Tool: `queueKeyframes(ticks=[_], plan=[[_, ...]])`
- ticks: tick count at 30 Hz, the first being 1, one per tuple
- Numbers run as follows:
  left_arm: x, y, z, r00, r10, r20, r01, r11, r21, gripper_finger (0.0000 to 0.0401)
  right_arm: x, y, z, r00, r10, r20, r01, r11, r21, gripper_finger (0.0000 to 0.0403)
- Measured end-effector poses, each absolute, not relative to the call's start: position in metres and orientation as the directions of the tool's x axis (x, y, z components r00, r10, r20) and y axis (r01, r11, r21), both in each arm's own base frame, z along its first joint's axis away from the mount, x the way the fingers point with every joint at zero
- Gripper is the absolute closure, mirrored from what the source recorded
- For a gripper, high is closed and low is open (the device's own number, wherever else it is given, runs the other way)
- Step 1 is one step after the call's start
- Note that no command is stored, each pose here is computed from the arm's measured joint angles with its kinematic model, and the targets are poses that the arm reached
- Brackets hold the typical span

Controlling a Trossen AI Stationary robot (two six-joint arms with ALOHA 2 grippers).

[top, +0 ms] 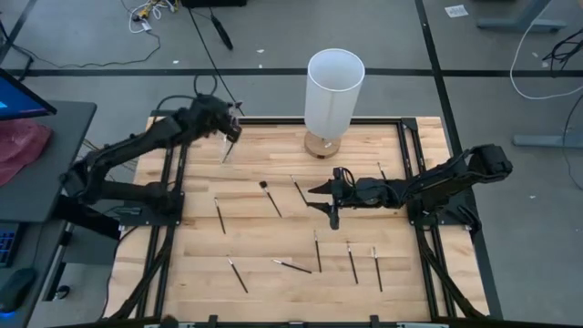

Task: Put items in baskets/containers
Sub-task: Put the black powder brush into the transparent organizer

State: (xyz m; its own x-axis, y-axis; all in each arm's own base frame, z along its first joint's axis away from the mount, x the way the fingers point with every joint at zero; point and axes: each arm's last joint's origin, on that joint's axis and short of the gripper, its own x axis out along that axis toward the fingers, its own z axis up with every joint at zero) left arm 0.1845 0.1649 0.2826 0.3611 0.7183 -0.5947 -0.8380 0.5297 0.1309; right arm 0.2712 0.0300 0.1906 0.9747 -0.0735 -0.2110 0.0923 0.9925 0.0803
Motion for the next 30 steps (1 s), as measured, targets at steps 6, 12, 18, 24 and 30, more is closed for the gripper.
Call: queueKeyframes(ticks=[6, 12, 18, 24, 30], plan=[[0.186, 0.195, 0.257, 0.304, 0.687, -0.660, -0.849, 0.510, 0.140, 0.0353, 0.271, 0.030, 0.191, 0.975, -0.073, -0.210, 0.092, 0.992, 0.082, 0.0206], [0.198, 0.208, 0.227, 0.256, 0.630, -0.734, -0.836, 0.525, 0.159, 0.0353, 0.271, 0.032, 0.191, 0.976, -0.057, -0.211, 0.081, 0.991, 0.105, 0.0206], [0.203, 0.213, 0.211, 0.221, 0.597, -0.771, -0.831, 0.529, 0.171, 0.0353, 0.270, 0.036, 0.191, 0.977, -0.041, -0.211, 0.063, 0.993, 0.101, 0.0206], [0.202, 0.214, 0.208, 0.201, 0.593, -0.779, -0.836, 0.519, 0.179, 0.0353, 0.270, 0.038, 0.190, 0.977, -0.035, -0.213, 0.056, 0.994, 0.097, 0.0206], [0.199, 0.211, 0.204, 0.188, 0.563, -0.805, -0.838, 0.520, 0.168, 0.0350, 0.270, 0.038, 0.190, 0.976, -0.035, -0.213, 0.056, 0.994, 0.096, 0.0206]])
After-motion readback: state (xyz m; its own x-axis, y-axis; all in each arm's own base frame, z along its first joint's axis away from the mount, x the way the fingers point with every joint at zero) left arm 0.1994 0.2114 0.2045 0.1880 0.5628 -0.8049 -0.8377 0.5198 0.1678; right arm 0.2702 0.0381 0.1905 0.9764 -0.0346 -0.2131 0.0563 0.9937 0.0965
